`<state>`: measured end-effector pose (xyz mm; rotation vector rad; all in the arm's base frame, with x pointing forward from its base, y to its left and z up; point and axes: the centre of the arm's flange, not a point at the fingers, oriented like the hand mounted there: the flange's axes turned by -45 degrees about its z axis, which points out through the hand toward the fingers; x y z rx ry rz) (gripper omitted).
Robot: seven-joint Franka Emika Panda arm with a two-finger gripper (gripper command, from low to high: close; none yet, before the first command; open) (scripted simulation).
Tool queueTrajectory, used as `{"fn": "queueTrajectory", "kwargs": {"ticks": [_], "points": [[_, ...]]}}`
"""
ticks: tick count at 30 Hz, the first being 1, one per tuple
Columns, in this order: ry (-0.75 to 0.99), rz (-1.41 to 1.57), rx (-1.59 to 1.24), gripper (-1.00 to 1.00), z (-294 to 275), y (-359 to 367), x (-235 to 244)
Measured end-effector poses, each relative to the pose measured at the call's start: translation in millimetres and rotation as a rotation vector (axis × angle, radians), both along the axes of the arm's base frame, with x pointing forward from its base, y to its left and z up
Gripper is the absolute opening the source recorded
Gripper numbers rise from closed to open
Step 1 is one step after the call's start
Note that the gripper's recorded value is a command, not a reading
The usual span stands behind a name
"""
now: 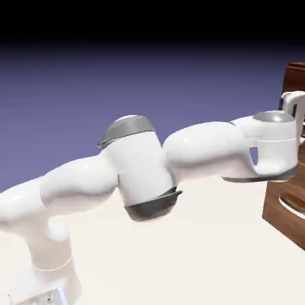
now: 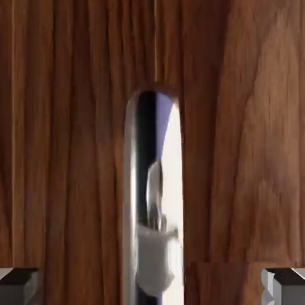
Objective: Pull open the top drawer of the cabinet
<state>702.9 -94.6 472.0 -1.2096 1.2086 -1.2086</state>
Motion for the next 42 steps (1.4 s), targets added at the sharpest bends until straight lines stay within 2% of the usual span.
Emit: {"fn": "queueTrajectory", "kwargs": {"ticks": [10, 24, 33, 38, 39, 42], "points": [[0.000, 0.000, 0.000, -1.00, 0.1, -0.1, -67.1], [0.000, -0.001, -0.001, -1.00, 0.3, -0.1, -202.8], [-0.007, -0.002, 0.000, -1.00, 2.2, 0.1, -197.4], [-0.001, 0.000, 0.000, -1.00, 0.0, -0.1, -249.7], [-0.001, 0.000, 0.000, 1.00, 0.0, -0.1, -258.1], [0.002, 0.000, 0.002, 1.00, -0.5, -0.9, -269.8]]}}
